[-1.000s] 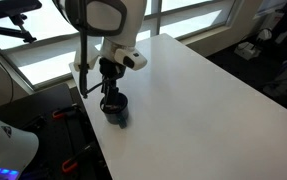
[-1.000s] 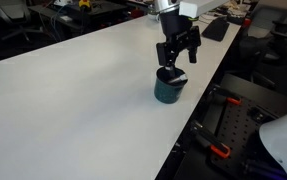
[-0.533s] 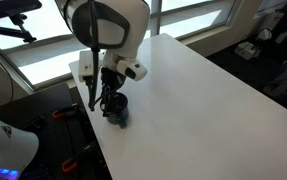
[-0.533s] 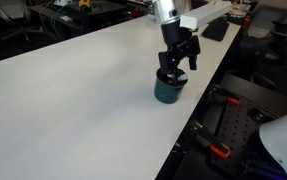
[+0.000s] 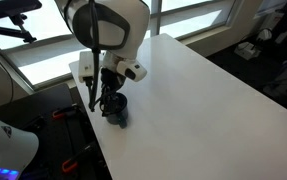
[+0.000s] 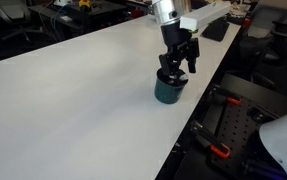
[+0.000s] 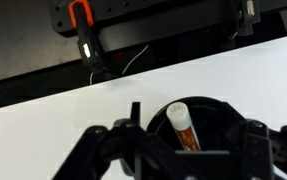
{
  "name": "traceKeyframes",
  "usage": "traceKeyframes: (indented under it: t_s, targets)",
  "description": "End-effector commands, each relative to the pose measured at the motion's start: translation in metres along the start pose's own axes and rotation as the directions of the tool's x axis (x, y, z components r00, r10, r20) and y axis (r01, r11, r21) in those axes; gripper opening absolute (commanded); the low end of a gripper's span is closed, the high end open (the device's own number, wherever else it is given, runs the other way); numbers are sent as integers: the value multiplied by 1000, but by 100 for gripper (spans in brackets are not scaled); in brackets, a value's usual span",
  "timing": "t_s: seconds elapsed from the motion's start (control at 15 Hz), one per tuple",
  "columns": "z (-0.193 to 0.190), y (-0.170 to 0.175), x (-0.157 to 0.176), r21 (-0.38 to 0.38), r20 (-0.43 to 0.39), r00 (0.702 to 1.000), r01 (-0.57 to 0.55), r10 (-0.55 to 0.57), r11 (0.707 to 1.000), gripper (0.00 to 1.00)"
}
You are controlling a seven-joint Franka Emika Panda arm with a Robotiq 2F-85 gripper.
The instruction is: Remove the marker from the cup
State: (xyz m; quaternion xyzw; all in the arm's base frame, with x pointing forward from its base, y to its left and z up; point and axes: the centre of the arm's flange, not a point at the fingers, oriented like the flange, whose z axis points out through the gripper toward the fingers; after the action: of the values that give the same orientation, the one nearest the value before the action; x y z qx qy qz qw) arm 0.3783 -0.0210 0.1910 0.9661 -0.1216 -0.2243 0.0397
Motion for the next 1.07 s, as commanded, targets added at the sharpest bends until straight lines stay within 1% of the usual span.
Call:
traceKeyframes:
  t_s: [0.0,0.4,0.47,0.53,0.6,0.8,1.0]
  targets:
    - [4,-1,-5,3,0,1000,1,-1,1000,49]
    - [8,-1,-4,-1,24,1000,15,-15,1000,5]
    - [5,-2,-4,-2,35,999,26,-25,1000,5]
    - [4,-2,-5,-5,36,999,31,-31,1000,7]
    - [1,-3,-7,-7,32,999,35,-34,999,6]
    - [-2,-7,-12,-21,37,998,47,-46,999,0]
    - [-6,-12,-16,-29,28,998,54,-53,998,0]
